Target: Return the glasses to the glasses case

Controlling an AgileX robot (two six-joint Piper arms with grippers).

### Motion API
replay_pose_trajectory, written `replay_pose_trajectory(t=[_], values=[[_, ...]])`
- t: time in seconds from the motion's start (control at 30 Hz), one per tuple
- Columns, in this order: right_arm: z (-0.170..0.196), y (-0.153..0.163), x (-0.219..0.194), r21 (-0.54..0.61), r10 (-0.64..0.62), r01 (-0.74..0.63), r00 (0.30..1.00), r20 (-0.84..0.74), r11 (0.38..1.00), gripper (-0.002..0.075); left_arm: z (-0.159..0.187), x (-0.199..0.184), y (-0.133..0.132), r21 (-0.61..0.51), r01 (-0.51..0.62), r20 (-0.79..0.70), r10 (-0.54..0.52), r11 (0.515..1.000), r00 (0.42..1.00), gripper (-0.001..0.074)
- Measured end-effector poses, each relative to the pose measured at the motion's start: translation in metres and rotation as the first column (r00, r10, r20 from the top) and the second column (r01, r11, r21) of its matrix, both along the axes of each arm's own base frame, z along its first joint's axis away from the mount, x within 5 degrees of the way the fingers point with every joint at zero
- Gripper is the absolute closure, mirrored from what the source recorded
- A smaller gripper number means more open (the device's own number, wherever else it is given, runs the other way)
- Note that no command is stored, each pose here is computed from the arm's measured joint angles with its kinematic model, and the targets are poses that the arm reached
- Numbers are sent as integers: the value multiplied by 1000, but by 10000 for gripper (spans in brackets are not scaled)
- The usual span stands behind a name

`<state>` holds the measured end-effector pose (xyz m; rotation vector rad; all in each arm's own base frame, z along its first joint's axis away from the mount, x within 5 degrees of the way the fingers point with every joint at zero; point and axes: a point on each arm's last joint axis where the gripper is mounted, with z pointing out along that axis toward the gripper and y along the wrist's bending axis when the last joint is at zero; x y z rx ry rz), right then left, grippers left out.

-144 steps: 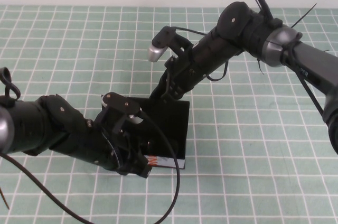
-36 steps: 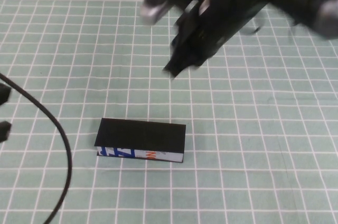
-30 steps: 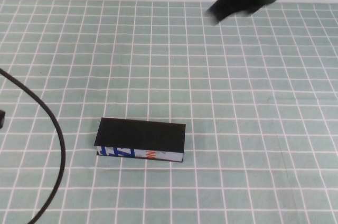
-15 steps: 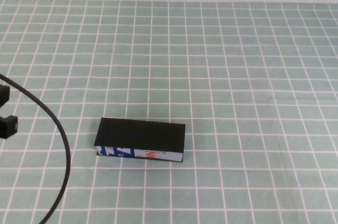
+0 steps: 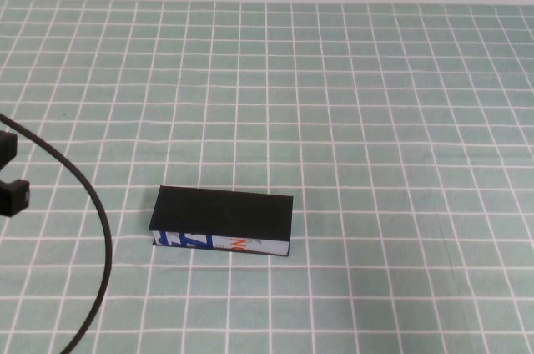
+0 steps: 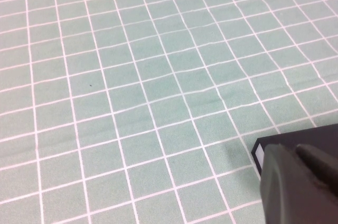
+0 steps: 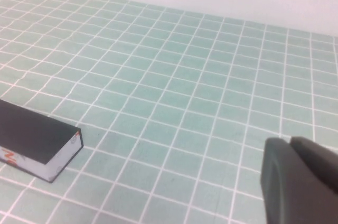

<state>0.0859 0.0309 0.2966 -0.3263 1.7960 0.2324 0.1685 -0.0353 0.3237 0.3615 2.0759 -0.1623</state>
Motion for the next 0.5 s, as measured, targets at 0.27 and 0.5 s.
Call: replay_pose_trajectory(t=[0.27,0.5], values=[[-18,-1,-2,-21,-3,2,999,-50,1000,739,0,0,0,-1,0,-4,0,1000,1000,737],[-20,-2,-3,-25,-5,4,998,-62,1000,739,-2,-1,0,1,6,-22,-6,1000,1000,737]])
